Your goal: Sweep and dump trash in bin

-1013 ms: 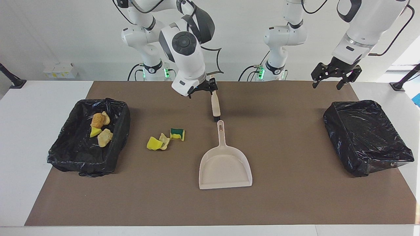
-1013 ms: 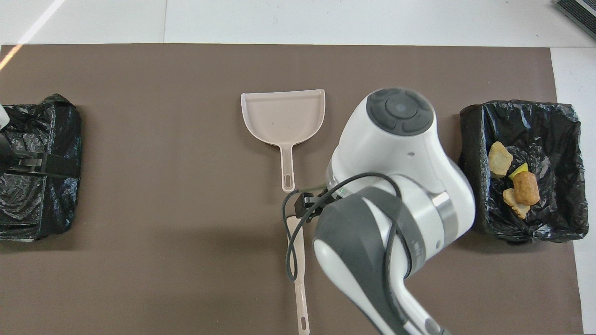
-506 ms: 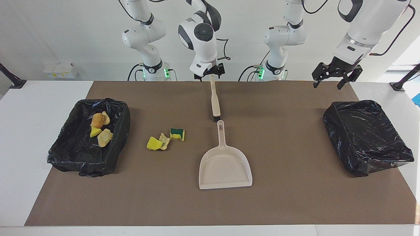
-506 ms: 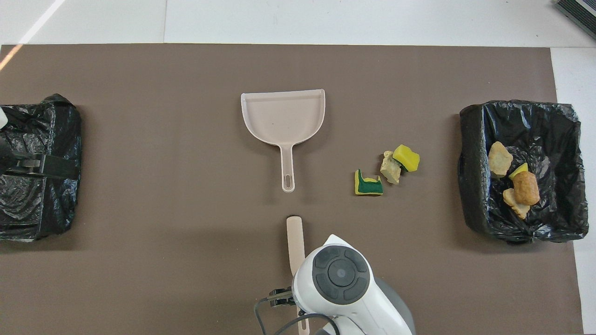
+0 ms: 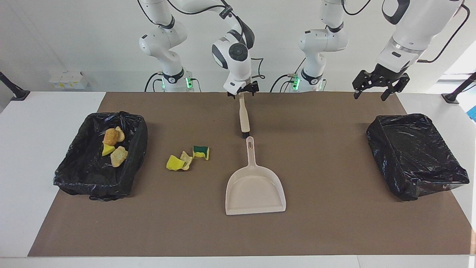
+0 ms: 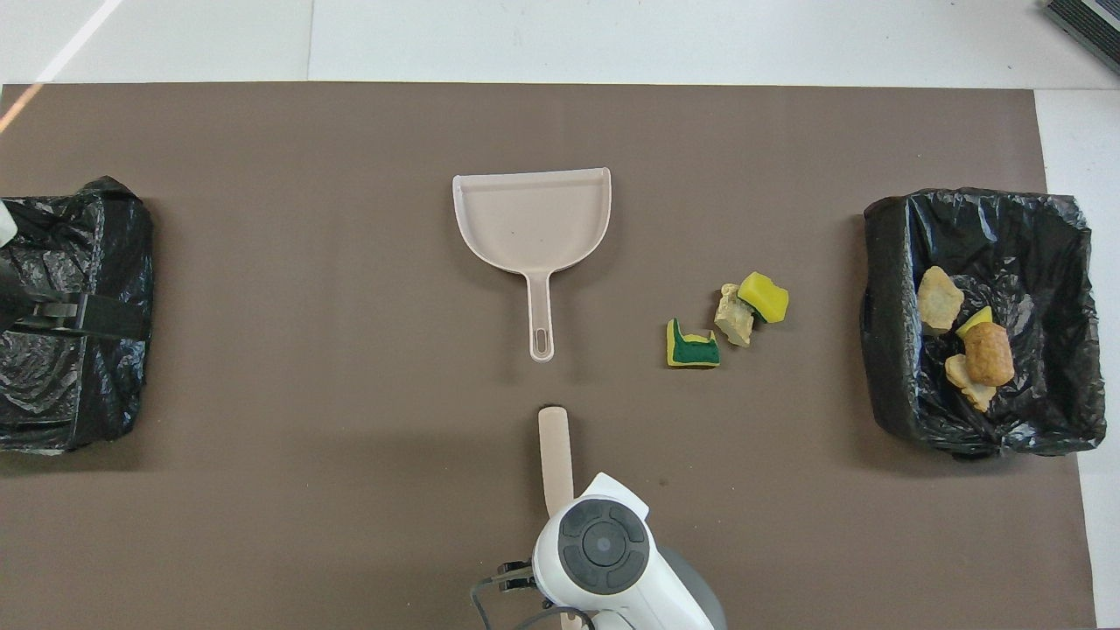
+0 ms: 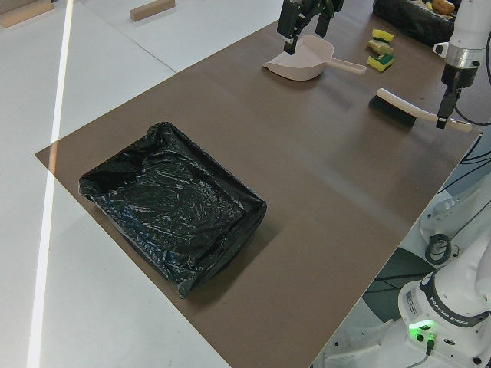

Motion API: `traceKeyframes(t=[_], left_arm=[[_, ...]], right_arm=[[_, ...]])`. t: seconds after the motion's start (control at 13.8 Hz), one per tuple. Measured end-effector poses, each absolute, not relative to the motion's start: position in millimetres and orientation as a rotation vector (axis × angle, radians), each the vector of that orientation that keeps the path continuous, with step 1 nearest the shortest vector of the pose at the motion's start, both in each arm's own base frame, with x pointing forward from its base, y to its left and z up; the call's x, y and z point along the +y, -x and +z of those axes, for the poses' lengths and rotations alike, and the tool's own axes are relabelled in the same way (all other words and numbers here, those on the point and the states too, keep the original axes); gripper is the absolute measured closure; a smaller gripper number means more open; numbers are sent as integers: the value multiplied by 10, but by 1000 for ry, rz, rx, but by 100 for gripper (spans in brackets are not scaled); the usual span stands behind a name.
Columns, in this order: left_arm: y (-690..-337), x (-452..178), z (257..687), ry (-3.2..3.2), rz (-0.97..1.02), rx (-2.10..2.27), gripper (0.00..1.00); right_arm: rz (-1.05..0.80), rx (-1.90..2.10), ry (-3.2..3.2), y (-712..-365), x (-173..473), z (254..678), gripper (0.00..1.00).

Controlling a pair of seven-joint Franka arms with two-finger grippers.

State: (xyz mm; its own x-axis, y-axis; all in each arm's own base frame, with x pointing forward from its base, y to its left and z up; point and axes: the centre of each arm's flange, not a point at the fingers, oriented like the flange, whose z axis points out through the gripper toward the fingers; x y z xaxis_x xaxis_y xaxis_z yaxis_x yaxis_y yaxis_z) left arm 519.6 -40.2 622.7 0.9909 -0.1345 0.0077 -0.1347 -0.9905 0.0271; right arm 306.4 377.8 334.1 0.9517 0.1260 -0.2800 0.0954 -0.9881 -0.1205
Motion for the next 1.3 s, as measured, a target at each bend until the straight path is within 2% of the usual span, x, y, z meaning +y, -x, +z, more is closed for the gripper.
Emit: traceKeyframes(t=[0.07, 0.29, 0.43, 0.51, 0.87, 1.09, 1.3], left_arm=[[-5195, -408, 6228, -3107, 9, -212, 0], [-5227, -489, 6226, -3105, 53, -226, 0], [-5251, -574, 6225, -3102, 82, -248, 0], [-5262, -644, 6208, -3099, 87, -270, 0], [-5456, -1554, 5749, -3056, 110, -489, 0], [-5611, -1949, 5401, -3029, 142, -547, 0], [-5717, -2305, 5129, -3011, 207, -503, 0]], right_arm=[[446, -170, 3002, -3049, 3764, 3321, 4], [463, -173, 3014, -2964, 3698, 3251, 44], [461, -182, 3014, -2928, 3701, 3254, 66], [461, -182, 3014, -2925, 3703, 3257, 74], [509, -165, 3030, -3041, 3596, 3376, 74], [537, -139, 3083, -3260, 3170, 3849, 74], [481, -108, 3175, -3396, 2527, 4376, 74]])
